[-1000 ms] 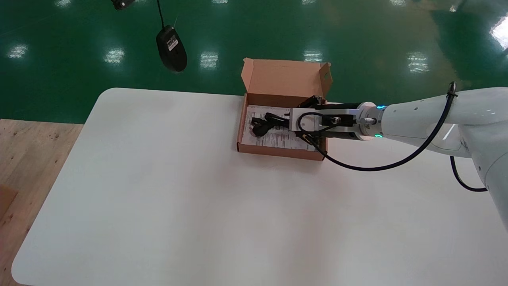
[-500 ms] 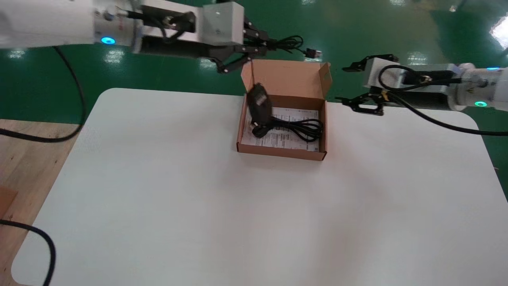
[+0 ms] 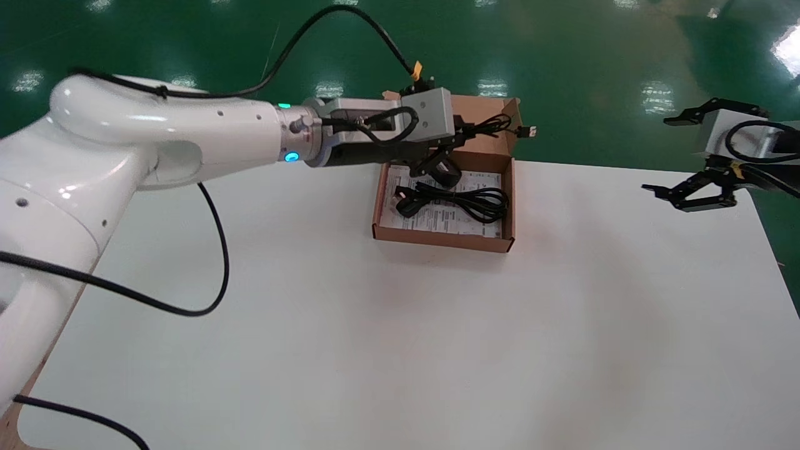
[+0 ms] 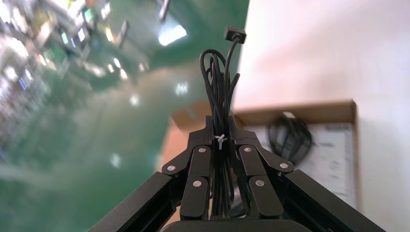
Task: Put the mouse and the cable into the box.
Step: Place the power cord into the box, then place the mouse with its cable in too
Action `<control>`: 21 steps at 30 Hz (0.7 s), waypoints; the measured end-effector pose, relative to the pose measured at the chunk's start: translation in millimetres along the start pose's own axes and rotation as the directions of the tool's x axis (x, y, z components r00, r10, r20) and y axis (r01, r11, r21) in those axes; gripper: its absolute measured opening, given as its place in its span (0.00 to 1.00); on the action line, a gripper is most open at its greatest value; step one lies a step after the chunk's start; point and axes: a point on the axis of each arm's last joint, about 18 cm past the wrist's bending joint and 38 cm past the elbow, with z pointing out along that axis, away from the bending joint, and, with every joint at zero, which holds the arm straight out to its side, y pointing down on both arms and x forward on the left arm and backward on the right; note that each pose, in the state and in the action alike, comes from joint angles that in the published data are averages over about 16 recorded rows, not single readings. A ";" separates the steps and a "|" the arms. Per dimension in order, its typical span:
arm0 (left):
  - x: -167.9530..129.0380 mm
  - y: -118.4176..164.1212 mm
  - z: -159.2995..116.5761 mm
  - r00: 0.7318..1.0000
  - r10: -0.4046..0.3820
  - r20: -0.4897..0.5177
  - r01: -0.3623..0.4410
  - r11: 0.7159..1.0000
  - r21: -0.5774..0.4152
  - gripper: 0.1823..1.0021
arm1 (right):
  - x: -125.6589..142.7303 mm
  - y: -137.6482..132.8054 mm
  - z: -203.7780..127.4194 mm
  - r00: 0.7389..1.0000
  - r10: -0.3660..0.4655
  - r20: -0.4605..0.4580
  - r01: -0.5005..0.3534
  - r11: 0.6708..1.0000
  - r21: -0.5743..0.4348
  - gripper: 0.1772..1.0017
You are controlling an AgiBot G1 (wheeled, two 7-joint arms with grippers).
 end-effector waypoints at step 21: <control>52.2 34.1 23.2 0.988 -0.151 -0.043 0.143 0.978 -0.153 0.05 | 16.9 32.8 -71.9 1.000 -0.002 0.028 0.006 0.994 -0.111 1.00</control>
